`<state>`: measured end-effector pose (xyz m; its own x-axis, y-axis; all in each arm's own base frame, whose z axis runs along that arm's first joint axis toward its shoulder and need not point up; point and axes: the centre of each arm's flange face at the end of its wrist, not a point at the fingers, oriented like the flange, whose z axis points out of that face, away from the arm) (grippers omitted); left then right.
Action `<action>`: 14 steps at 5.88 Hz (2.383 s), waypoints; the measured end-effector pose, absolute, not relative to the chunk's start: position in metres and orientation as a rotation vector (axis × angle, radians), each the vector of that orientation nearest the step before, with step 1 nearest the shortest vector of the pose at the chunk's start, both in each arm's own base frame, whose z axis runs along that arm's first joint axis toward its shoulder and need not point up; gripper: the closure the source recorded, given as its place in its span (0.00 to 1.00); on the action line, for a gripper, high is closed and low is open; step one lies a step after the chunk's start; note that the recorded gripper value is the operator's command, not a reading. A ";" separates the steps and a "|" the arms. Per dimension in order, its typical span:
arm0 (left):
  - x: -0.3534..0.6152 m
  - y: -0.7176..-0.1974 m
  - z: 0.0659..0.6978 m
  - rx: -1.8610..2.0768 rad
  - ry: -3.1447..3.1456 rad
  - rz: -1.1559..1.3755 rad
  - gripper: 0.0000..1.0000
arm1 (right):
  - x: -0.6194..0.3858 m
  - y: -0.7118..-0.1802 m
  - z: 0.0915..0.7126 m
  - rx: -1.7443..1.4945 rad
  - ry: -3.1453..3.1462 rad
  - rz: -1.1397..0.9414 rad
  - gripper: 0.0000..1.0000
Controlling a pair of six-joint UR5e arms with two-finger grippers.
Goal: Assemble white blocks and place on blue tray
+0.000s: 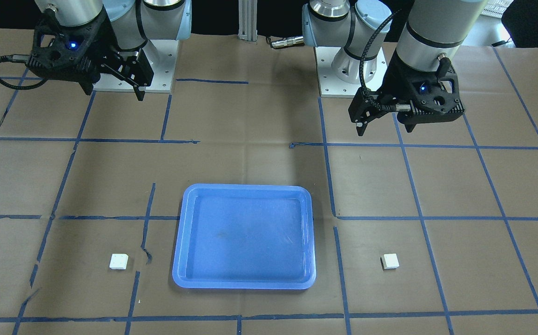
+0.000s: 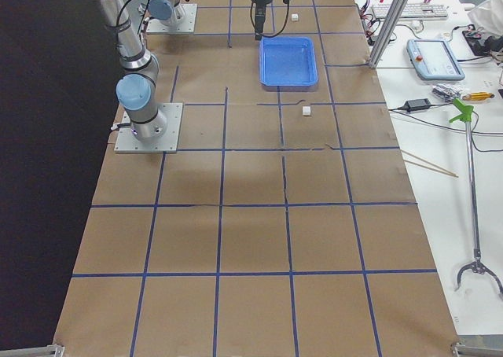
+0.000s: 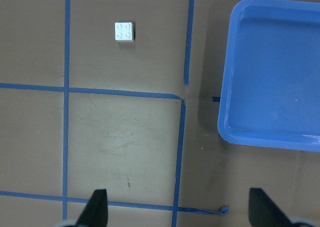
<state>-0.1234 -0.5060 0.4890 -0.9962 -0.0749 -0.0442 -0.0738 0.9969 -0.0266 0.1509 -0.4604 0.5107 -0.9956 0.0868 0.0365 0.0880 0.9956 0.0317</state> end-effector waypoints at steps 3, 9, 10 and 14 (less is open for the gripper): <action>-0.124 -0.503 0.488 -0.106 3.096 -0.024 0.00 | 0.151 -0.460 0.511 -0.136 -3.103 -0.050 0.00; -0.063 -0.573 0.432 -0.197 3.105 -0.181 0.00 | 0.151 -0.461 0.511 -0.136 -3.107 -0.052 0.00; -0.056 -0.605 0.390 -0.143 3.102 -0.201 0.00 | 0.151 -0.461 0.511 -0.137 -3.107 -0.051 0.00; -0.030 -0.671 0.232 -0.078 3.103 -0.115 0.01 | 0.150 -0.460 0.511 -0.130 -3.097 -0.054 0.00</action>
